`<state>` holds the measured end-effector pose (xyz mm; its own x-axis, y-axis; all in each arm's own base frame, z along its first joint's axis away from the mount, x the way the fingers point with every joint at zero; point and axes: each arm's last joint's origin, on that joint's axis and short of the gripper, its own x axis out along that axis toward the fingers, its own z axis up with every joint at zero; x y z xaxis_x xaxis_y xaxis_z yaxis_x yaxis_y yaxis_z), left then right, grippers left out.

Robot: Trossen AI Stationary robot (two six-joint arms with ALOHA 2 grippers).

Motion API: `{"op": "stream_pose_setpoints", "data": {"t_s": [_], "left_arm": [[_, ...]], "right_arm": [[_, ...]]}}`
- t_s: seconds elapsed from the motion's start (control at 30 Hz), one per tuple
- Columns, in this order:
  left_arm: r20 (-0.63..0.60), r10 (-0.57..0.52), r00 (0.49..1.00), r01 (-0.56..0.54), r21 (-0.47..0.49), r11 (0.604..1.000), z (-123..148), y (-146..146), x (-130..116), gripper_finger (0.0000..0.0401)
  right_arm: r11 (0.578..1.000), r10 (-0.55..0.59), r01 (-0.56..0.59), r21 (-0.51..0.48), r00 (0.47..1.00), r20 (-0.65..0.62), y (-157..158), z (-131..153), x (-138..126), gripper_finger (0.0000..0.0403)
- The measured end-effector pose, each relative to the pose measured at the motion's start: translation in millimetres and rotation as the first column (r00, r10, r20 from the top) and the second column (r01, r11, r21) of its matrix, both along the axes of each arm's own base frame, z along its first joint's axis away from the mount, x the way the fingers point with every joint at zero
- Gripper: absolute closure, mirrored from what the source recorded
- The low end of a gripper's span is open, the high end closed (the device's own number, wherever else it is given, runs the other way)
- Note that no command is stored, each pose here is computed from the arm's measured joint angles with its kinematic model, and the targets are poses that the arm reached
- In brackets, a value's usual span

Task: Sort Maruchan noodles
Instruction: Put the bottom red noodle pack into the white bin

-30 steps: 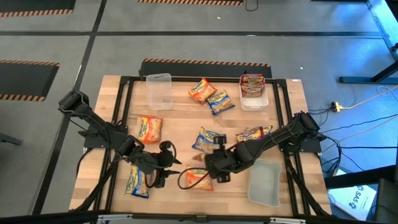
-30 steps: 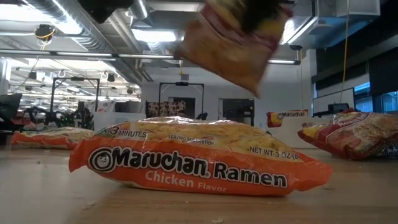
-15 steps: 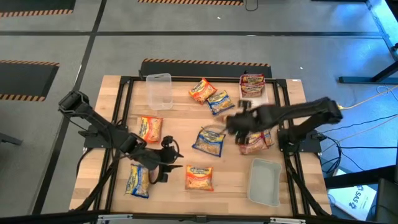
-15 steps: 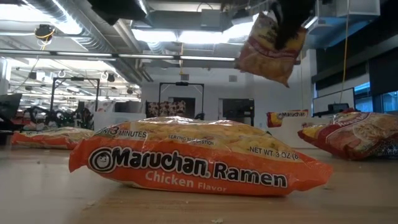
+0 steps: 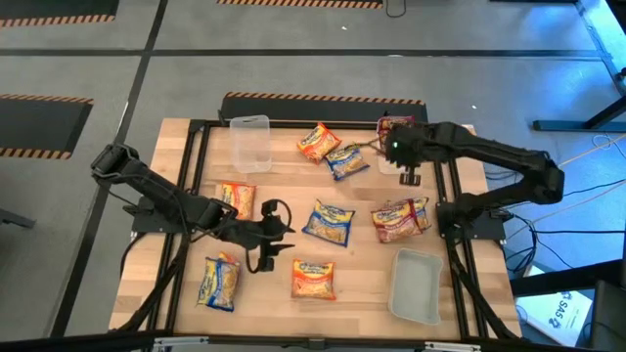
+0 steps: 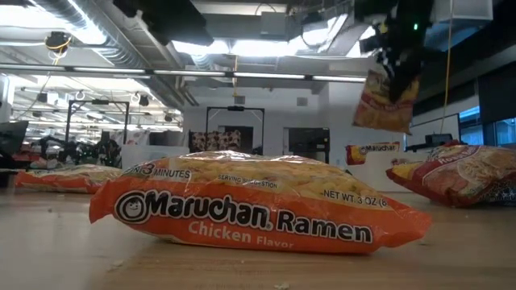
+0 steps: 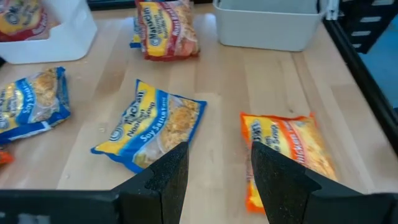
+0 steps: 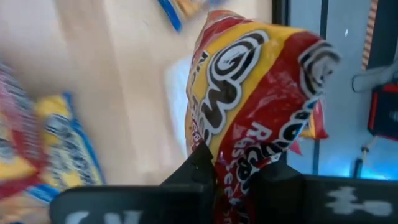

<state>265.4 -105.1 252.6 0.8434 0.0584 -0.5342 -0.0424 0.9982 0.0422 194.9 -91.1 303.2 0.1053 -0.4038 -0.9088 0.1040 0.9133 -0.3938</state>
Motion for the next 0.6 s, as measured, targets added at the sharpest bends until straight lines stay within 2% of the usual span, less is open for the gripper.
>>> {"op": "stream_pose_setpoints", "data": {"t_s": [0.1, 0.23, 0.37, 0.6], "left_arm": [[0.000, 0.018, 1.000, -0.018, 0.001, 1.000, 0.0, 4.9, 1.9, 0.0234], [0.000, 0.026, 1.000, -0.026, 0.000, 1.000, -0.1, 7.2, 2.7, 0.0234], [-0.001, 0.026, 1.000, -0.026, 0.001, 1.000, -0.1, 7.2, 2.7, 0.0234], [0.004, 0.023, 1.000, -0.023, 0.028, 0.999, 0.1, 7.5, 3.0, 0.0234]], "right_arm": [[1.000, 0.001, -0.001, -0.001, 1.000, -0.028, -20.4, -10.2, -6.0, 0.0378], [1.000, 0.012, -0.012, 0.026, 1.000, 0.005, -41.9, -20.5, -13.3, 0.0379], [0.997, 0.037, -0.038, 0.069, 0.999, 0.018, -54.6, -33.2, -22.2, 0.0379], [0.995, 0.070, -0.071, 0.074, 0.997, 0.010, -69.5, -53.8, -35.3, 0.0379]]}}
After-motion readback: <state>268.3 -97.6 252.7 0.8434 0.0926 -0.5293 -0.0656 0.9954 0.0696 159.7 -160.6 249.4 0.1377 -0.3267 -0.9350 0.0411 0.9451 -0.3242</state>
